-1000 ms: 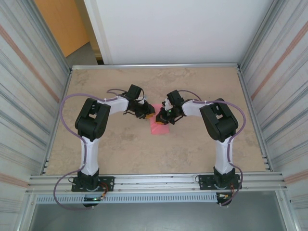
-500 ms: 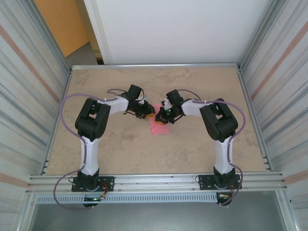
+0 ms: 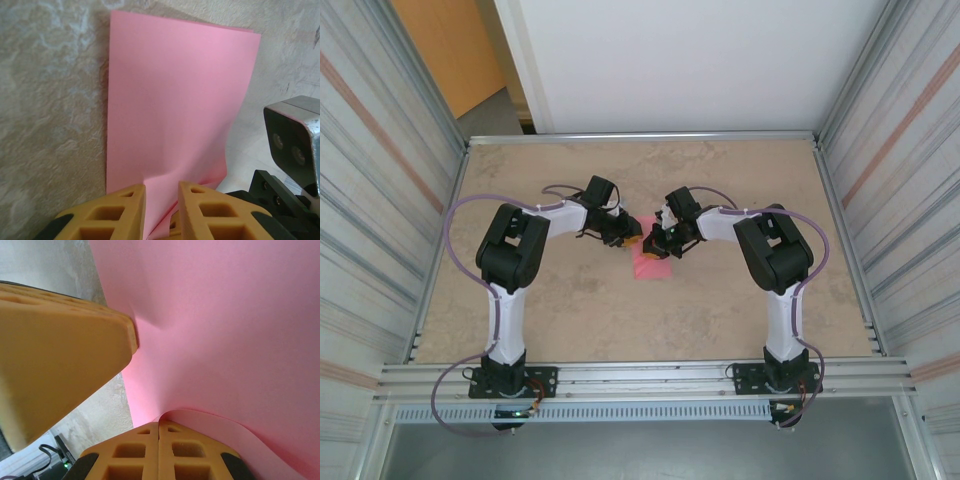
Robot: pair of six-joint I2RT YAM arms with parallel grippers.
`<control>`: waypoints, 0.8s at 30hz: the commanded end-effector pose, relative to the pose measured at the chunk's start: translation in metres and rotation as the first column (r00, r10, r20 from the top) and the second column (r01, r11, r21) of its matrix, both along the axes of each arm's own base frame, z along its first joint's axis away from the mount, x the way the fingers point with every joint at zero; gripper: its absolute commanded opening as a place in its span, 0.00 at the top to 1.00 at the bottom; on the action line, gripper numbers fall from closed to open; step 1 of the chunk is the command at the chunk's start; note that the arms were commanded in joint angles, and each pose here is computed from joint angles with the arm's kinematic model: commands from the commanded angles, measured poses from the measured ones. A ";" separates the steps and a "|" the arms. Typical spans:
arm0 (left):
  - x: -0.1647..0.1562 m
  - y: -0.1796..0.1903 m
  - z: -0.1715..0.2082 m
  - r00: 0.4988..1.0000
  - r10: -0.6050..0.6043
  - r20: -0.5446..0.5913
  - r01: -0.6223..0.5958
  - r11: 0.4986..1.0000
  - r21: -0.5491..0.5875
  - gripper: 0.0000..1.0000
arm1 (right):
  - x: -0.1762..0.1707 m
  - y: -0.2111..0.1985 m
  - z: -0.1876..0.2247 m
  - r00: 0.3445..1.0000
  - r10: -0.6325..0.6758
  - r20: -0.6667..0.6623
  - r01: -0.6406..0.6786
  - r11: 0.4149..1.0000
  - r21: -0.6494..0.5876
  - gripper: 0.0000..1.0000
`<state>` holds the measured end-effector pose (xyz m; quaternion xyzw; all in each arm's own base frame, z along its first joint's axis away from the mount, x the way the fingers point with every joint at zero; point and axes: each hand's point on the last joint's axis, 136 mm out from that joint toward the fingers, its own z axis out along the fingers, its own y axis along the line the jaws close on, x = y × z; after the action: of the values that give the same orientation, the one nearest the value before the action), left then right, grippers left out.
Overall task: Fold a paper plane with a square sheet of paper (pick it up from the middle)
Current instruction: Fold the triangle a second time at the center of the table.
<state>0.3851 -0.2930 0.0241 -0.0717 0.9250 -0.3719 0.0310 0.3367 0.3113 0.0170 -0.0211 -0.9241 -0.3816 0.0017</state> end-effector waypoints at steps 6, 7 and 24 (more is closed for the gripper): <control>-0.029 0.013 -0.038 0.992 0.016 -0.125 -0.004 0.995 0.095 0.76 | 0.002 0.000 -0.009 1.000 0.000 -0.005 0.000 1.000 -0.026 0.96; -0.030 0.014 -0.038 0.992 0.016 -0.125 -0.004 0.995 0.097 0.76 | 0.002 -0.001 -0.010 1.000 -0.003 -0.008 0.003 1.000 -0.031 0.96; -0.003 0.006 0.018 0.999 0.035 -0.011 -0.035 0.999 0.030 0.75 | -0.008 -0.012 -0.031 0.996 -0.040 -0.075 0.034 0.996 -0.085 0.79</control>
<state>0.3840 -0.2913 0.0270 -0.0781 0.9257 -0.3688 0.0308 0.3383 0.3135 0.0188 -0.0220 -0.9219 -0.3868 0.0019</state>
